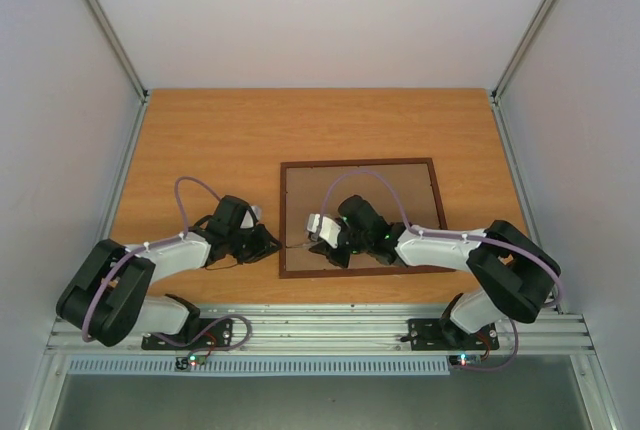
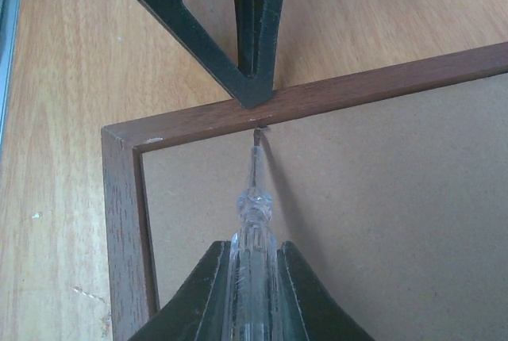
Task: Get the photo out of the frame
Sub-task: Release the photo frame item from the photo frame.
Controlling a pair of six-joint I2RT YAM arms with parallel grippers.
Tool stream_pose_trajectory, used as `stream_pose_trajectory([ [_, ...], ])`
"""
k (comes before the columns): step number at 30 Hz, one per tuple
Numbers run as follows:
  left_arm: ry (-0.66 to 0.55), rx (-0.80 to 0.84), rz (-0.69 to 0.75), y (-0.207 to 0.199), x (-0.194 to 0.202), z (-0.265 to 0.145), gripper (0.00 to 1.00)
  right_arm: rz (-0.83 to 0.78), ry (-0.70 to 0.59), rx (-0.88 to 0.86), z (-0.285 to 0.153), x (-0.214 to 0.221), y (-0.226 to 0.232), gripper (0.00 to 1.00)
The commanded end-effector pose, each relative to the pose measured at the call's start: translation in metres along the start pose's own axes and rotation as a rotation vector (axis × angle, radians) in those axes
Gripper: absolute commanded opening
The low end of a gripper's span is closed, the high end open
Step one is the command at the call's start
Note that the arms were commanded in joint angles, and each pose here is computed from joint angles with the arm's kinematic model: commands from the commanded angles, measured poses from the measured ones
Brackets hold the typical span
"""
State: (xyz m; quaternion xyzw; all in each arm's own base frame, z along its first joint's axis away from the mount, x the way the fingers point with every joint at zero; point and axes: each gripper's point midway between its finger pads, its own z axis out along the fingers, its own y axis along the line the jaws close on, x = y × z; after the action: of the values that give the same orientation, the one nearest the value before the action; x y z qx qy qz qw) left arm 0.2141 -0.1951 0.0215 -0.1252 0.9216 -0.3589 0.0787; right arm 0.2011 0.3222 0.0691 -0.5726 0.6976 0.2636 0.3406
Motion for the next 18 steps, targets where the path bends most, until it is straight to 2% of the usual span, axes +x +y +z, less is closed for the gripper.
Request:
stream_pose_trajectory([
  [1, -0.015, 0.029, 0.022, -0.011, -0.007, 0.001, 0.18, -0.024, -0.034, 0.002, 0.001, -0.014, -0.005, 0.01],
  [18, 0.016, 0.005, 0.035, -0.006, -0.004, 0.005, 0.15, -0.113, 0.037, -0.04, 0.007, -0.025, -0.007, 0.01],
])
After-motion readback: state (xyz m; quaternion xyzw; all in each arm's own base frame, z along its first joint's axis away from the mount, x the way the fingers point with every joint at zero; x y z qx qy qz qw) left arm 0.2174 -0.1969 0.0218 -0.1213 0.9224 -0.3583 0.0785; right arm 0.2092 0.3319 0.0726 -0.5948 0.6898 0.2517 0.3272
